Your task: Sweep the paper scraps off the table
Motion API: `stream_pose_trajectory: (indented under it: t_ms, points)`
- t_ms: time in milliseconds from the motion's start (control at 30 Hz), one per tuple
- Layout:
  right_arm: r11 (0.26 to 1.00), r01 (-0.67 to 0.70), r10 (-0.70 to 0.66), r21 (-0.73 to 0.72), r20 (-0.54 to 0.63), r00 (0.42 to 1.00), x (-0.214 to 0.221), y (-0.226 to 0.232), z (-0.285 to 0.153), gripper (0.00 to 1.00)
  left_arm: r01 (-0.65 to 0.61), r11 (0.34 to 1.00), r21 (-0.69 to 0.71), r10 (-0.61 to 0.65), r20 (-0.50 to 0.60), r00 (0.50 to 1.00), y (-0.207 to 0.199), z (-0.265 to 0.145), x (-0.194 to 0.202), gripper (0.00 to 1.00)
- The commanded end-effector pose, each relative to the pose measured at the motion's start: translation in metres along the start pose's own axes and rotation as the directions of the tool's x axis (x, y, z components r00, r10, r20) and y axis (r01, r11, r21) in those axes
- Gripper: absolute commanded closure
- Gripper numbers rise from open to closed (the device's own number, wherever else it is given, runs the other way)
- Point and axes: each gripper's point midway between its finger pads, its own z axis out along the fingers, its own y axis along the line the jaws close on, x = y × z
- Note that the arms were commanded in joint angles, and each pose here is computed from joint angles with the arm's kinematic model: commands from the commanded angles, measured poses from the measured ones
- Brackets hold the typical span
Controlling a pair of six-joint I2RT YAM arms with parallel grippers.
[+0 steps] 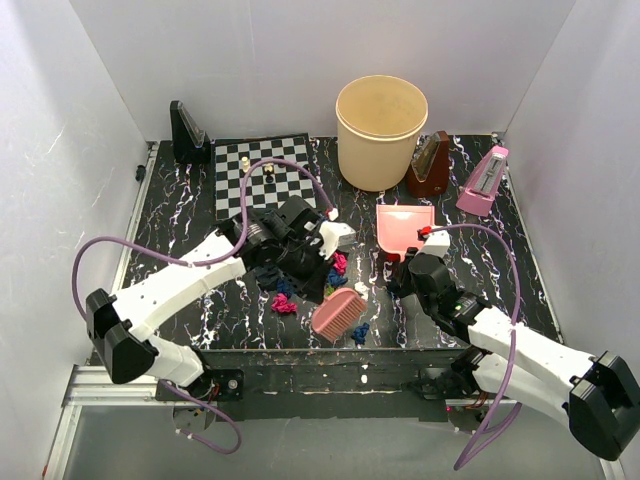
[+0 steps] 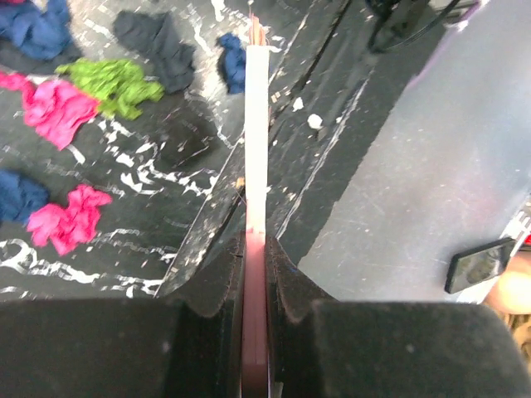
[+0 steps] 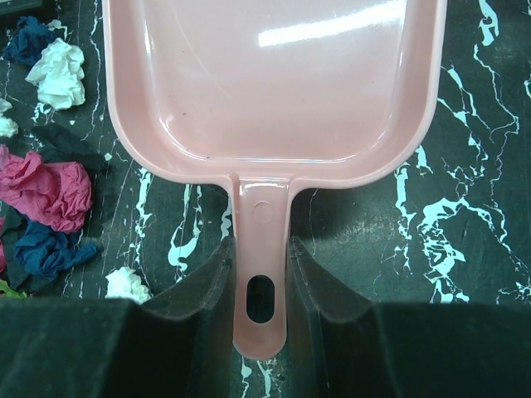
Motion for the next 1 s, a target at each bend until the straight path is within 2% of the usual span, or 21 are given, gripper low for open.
stream_pose_trajectory:
  t_ms: [0,100,233,400,533,733,833,967]
  points:
    - [0.999,-0.036,0.034,0.019,0.069,0.997,-0.018,-0.002,-0.001,0.99,-0.029,0.982,0.185,0.016,0.074,0.997,-0.035,0.010,-0.025,1.00]
    - [0.999,-0.041,0.038,0.030,0.085,0.996,-0.025,-0.004,-0.004,0.99,-0.022,0.968,0.249,0.001,0.084,0.996,-0.046,0.025,-0.038,1.00]
    - [0.997,-0.037,0.032,0.069,0.076,0.997,-0.040,-0.009,-0.016,0.99,0.032,0.943,0.330,-0.044,0.030,0.999,-0.057,0.055,-0.046,1.00]
    - [0.995,-0.057,0.051,0.078,0.081,0.995,-0.061,-0.011,-0.032,0.99,0.102,0.963,0.249,-0.097,-0.036,0.995,-0.037,0.093,-0.047,1.00]
    - [0.994,-0.058,0.051,0.094,0.080,0.996,-0.068,-0.016,-0.040,0.99,0.164,0.981,0.104,-0.156,-0.084,0.984,-0.011,0.108,-0.041,1.00]
    - [0.993,-0.039,0.034,0.108,0.050,0.998,-0.064,-0.020,-0.045,0.99,0.209,0.975,-0.079,-0.215,-0.079,0.974,0.024,0.094,-0.030,1.00]
    - [0.993,-0.035,0.030,0.111,0.046,0.998,-0.064,-0.022,-0.047,0.99,0.284,0.939,-0.192,-0.290,-0.003,0.957,0.055,0.071,-0.032,1.00]
    - [0.990,-0.025,0.019,0.141,0.048,0.999,-0.069,-0.026,-0.049,0.99,0.321,0.939,-0.122,-0.317,0.052,0.947,0.056,0.052,-0.039,1.00]
